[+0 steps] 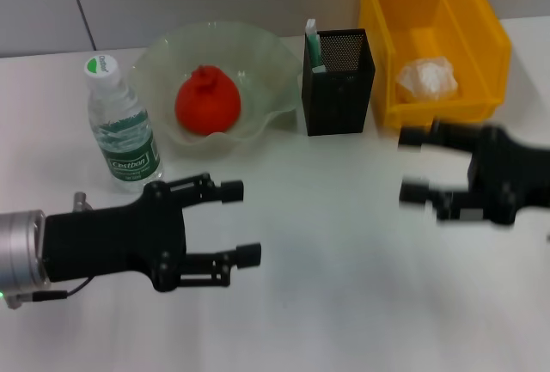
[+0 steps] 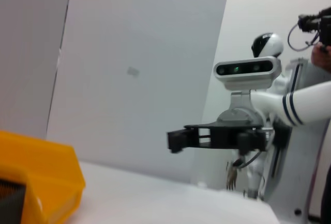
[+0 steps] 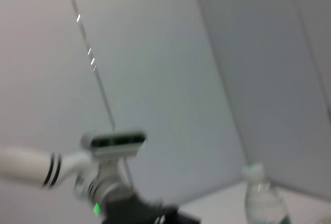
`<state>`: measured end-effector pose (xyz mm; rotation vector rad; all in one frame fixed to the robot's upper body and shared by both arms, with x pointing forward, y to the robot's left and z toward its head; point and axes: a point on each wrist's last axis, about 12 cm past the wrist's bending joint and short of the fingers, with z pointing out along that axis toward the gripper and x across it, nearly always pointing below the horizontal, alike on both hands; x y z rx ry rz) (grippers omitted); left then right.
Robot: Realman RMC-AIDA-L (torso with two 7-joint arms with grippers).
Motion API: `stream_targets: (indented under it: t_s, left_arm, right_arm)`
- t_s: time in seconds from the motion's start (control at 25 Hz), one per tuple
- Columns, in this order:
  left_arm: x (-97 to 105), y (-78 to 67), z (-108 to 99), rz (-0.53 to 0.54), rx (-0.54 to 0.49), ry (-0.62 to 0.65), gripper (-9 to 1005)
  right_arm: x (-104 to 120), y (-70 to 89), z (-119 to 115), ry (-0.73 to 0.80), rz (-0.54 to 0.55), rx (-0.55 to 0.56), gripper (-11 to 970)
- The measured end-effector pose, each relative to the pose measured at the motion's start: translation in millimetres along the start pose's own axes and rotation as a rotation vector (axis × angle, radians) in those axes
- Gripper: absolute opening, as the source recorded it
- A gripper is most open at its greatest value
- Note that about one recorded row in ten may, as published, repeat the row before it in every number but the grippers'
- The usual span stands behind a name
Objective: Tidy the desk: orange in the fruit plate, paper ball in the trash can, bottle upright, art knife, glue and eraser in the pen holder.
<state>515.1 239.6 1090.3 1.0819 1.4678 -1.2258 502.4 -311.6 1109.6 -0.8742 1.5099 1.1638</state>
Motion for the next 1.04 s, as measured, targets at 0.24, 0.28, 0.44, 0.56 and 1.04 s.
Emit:
stream_targets:
  t_s: [0.24, 0.28, 0.44, 0.56, 1.04]
  left_arm:
    - [11.2, 1.9, 6.9, 0.0, 0.01, 0.11, 840]
    - [11.6, 1.9, 7.0, 0.001, 0.01, 0.113, 840]
    - [15.7, 0.9, 8.2, -0.002, 0.009, 0.133, 840]
    - [16.4, 0.3, 9.1, -0.002, 0.016, 0.14, 840]
    - [18.2, -0.4, 8.6, -0.002, 0.019, 0.155, 840]
  right_arm:
    - [22.9, 5.2, -2.5, 0.152, 0.012, -0.014, 825]
    - [26.3, 5.8, -1.8, 0.168, 0.01, -0.013, 825]
    - [36.0, 8.2, 2.4, 0.216, 0.006, -0.018, 825]
    - [39.2, 9.5, 4.1, 0.222, -0.001, -0.016, 826]
    - [38.8, 9.4, 4.4, 0.215, -0.024, -0.013, 825]
